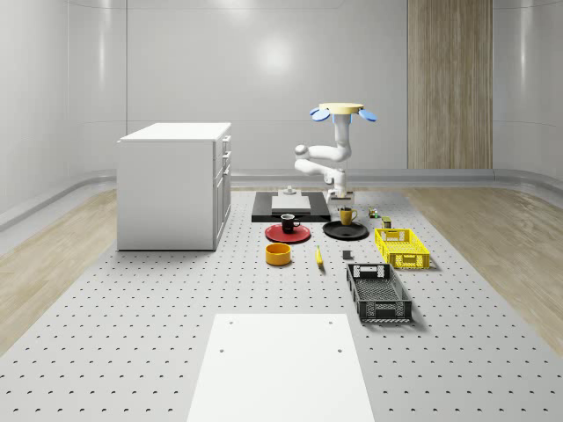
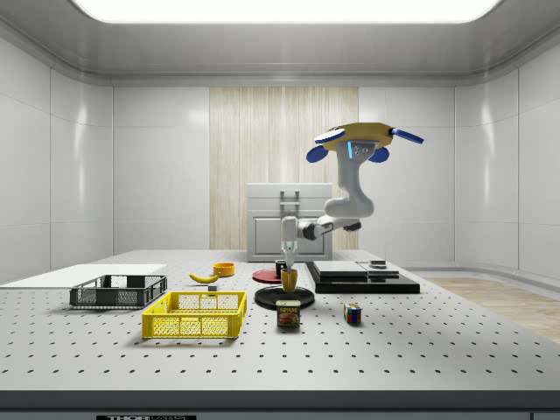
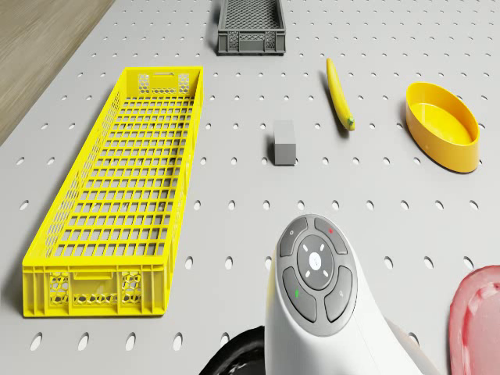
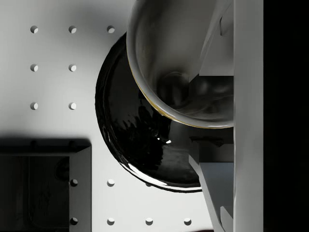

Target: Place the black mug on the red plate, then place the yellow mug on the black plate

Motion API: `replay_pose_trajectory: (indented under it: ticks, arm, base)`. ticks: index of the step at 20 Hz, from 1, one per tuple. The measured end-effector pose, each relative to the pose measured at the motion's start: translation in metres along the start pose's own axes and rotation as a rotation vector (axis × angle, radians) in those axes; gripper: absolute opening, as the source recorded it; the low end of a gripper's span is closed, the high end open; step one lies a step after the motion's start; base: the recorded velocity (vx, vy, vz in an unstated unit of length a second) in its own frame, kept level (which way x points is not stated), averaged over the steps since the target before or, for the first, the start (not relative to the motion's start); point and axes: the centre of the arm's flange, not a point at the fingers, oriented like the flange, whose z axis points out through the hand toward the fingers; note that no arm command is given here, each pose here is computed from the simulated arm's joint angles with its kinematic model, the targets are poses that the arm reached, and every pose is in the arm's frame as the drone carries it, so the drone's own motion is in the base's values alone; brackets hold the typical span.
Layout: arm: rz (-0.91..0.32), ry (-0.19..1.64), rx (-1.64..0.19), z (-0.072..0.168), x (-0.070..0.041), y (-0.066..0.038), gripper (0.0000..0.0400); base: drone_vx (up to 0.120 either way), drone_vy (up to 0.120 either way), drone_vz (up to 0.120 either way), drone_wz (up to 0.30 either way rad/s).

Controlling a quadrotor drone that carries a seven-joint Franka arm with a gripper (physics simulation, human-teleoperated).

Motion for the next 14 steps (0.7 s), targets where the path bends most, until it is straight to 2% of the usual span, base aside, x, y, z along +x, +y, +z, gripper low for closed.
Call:
replay_pose_trajectory:
  ticks: [7, 10, 12, 14]
  arm:
    - [0.000, 0.000, 0.000, 0.025, 0.000, 0.000, 0.0110]
    - [0.000, 0.000, 0.000, 0.031, 0.000, 0.000, 0.0251]
    - [0.000, 0.000, 0.000, 0.030, 0.000, 0.000, 0.0310]
    - [0.000, 0.000, 0.000, 0.025, 0.000, 0.000, 0.0345]
  base:
    - [0.000, 0.000, 0.000, 0.000]
    - [0.000, 0.000, 0.000, 0.000]
    - [0.000, 0.000, 0.000, 0.000]
    - [0.000, 0.000, 0.000, 0.000]
